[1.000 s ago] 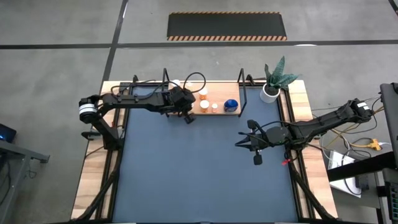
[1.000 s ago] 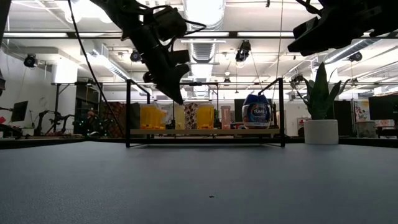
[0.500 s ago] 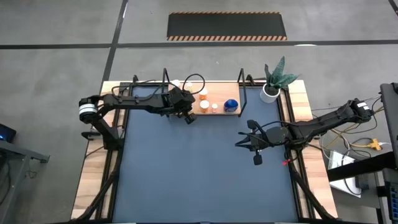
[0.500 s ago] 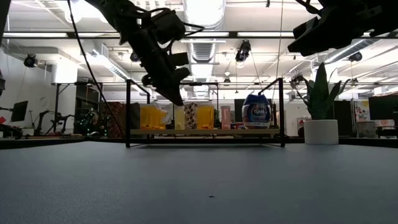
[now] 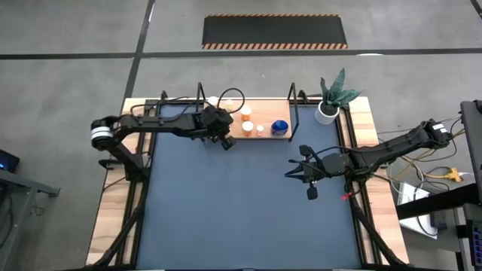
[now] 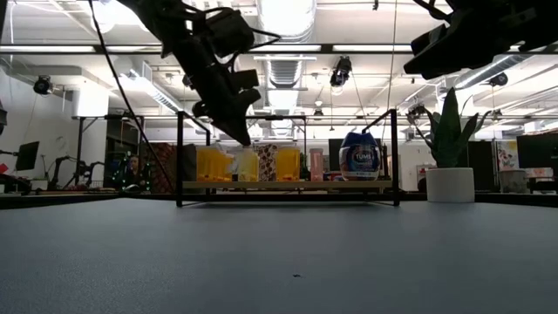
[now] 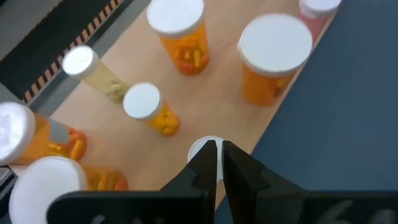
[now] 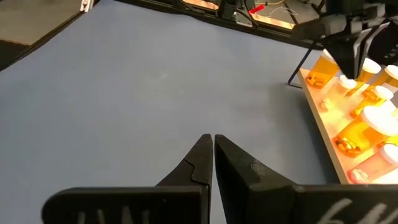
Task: Pick and place medicine bottles onto shelf by color
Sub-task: Adjust the pill bottles on the shelf
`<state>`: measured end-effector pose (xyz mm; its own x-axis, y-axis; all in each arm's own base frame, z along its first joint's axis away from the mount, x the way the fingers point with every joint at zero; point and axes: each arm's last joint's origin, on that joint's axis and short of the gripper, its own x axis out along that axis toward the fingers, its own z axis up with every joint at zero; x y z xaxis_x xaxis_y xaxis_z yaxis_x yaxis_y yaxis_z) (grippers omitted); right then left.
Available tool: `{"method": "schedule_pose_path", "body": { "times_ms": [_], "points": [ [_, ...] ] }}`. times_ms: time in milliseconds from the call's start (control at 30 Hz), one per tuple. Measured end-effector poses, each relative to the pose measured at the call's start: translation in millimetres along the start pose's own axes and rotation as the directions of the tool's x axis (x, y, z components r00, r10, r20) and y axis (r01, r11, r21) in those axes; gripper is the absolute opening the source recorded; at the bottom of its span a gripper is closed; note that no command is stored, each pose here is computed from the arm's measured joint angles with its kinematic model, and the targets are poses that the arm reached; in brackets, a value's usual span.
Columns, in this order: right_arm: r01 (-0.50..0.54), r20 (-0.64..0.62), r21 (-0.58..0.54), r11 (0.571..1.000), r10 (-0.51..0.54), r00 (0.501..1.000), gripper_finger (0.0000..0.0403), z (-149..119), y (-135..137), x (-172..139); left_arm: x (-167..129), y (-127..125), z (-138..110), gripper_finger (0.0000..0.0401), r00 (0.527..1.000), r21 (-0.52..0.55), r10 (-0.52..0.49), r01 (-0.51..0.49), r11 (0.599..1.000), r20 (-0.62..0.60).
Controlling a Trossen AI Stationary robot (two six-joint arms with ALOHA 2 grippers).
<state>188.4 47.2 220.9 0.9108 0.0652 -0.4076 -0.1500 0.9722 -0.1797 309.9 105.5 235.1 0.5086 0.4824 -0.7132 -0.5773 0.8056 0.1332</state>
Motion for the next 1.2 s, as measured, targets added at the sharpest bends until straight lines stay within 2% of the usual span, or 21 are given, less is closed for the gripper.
{"method": "schedule_pose_path", "body": {
  "times_ms": [233, 500, 833, 1200],
  "points": [
    [0.000, -0.002, 0.000, 1.000, 0.000, 1.000, 0.0009, -0.2, 0.0, 0.0, -6.9, 1.7, 3.9, 0.0008, 0.999, -0.004, -0.005, 0.005, 1.000, 0.035],
    [0.000, -0.001, 0.000, 1.000, 0.000, 1.000, 0.0009, -0.2, 0.0, 0.0, -8.1, 4.7, 4.1, 0.0008, 0.999, 0.088, 0.016, -0.019, 0.996, 0.034],
    [0.000, -0.004, -0.001, 1.000, 0.000, 1.000, 0.0009, -0.4, 0.1, 0.0, -11.7, 7.7, -1.4, 0.0008, 0.997, 0.140, 0.054, -0.047, 0.989, -0.047],
    [0.000, -0.004, -0.001, 1.000, 0.000, 1.000, 0.0009, -0.5, 0.0, 0.0, -10.3, 8.9, -2.9, 0.0008, 0.997, 0.138, 0.060, -0.052, 0.989, -0.051]
  ]
}}
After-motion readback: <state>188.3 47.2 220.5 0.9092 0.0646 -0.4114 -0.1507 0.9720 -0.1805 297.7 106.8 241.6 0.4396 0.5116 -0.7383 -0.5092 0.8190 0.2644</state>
